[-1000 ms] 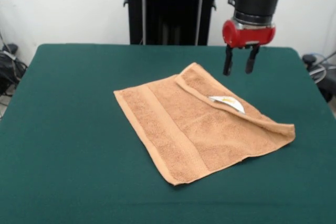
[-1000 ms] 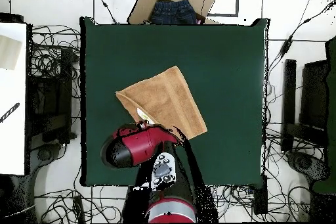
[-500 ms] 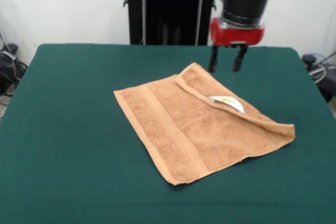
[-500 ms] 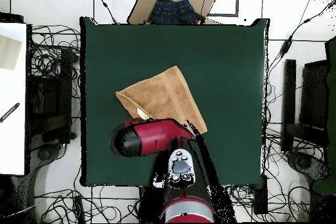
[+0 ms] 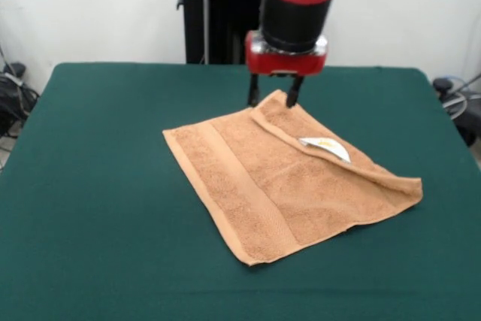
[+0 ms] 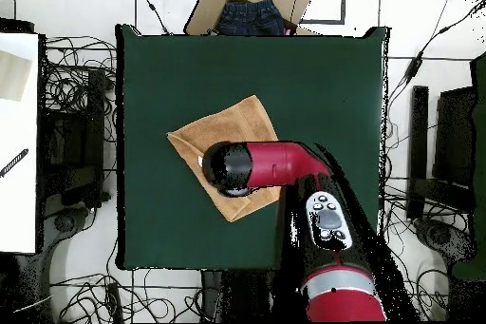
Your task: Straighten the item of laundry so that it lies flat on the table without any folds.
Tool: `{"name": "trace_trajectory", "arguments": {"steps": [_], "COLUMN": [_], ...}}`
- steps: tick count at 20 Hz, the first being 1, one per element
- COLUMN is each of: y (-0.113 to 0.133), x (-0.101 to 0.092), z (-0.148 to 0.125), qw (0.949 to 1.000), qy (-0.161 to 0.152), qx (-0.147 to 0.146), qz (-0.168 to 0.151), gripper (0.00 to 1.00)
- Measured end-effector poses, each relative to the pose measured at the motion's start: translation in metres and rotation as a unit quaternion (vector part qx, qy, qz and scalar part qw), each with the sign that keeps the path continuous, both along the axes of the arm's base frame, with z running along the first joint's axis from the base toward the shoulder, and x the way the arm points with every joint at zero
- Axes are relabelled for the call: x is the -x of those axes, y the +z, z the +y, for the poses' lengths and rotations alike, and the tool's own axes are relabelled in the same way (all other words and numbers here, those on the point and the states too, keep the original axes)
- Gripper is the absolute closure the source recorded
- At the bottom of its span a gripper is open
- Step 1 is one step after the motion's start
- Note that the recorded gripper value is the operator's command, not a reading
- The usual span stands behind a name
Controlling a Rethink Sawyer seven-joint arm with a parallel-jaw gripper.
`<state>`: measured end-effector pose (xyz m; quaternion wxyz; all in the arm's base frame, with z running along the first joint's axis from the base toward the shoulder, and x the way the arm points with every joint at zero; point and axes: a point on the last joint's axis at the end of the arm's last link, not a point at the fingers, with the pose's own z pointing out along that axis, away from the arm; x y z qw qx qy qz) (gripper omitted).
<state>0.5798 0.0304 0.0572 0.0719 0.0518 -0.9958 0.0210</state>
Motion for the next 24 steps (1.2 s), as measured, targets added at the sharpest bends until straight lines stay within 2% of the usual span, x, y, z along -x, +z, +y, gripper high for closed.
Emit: {"name": "trace_trajectory", "arguments": {"steps": [1,9,15,24], "y": [-0.004,-0.019,-0.03,-0.029], "x": [-0.011,-0.031,-0.047,-0.061], "z": [-0.01,-0.017,-0.005,0.008], "qw": [0.9999,0.9993,0.999,0.9979], "qy": [-0.009,-0.018,0.001,0.023], "qx": [-0.007,-0.029,-0.037,-0.042], "qz": [-0.006,-0.014,-0.026,-0.043], "gripper": [0.0,0.0,0.0,0.0]}}
